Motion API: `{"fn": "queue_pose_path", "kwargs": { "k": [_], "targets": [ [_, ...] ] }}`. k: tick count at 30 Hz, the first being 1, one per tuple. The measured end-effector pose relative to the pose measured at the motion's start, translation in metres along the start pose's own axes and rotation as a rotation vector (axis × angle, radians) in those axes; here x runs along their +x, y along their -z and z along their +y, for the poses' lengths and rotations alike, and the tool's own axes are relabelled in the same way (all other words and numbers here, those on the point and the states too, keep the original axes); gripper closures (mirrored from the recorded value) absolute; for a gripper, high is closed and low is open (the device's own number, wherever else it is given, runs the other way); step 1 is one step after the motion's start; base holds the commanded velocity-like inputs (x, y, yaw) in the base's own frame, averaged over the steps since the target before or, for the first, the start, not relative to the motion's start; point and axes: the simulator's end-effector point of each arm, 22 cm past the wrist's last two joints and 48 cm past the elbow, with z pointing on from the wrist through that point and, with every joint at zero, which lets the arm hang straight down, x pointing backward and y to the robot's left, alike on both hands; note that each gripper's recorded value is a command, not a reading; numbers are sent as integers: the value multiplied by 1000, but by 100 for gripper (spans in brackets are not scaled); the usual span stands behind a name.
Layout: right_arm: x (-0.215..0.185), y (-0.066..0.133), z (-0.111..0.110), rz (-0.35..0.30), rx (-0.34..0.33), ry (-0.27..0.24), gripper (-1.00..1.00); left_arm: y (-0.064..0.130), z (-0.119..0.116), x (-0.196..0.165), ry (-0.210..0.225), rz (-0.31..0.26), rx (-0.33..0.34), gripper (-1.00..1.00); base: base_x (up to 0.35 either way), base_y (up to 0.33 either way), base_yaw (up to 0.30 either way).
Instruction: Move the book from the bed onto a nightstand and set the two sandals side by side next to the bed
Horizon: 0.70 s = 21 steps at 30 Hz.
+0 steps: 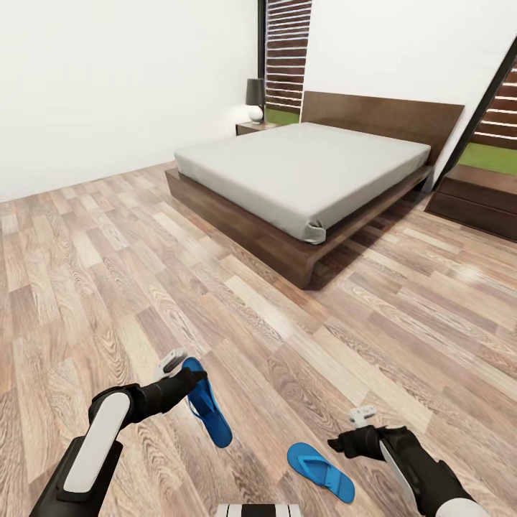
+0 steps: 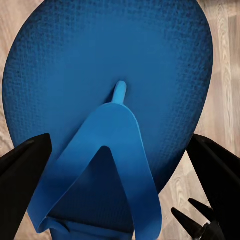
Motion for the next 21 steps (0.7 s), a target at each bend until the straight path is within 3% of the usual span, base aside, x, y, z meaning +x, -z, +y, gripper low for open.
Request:
{"fn": "queue_pose_path", "kwargs": {
  "k": [9,16,21],
  "targets": [
    [13,-17,-17,42,74,132,-100,-13,15,8,-2,0,-2,100,0,0,0],
    [22,-32,-19,54,83,176,-100,-22,25,15,-2,1,-2,100,0,0,0],
    [33,-44,-13,78,78,255,-100,-30,33,20,-2,1,-2,100,0,0,0]
  ]
}}
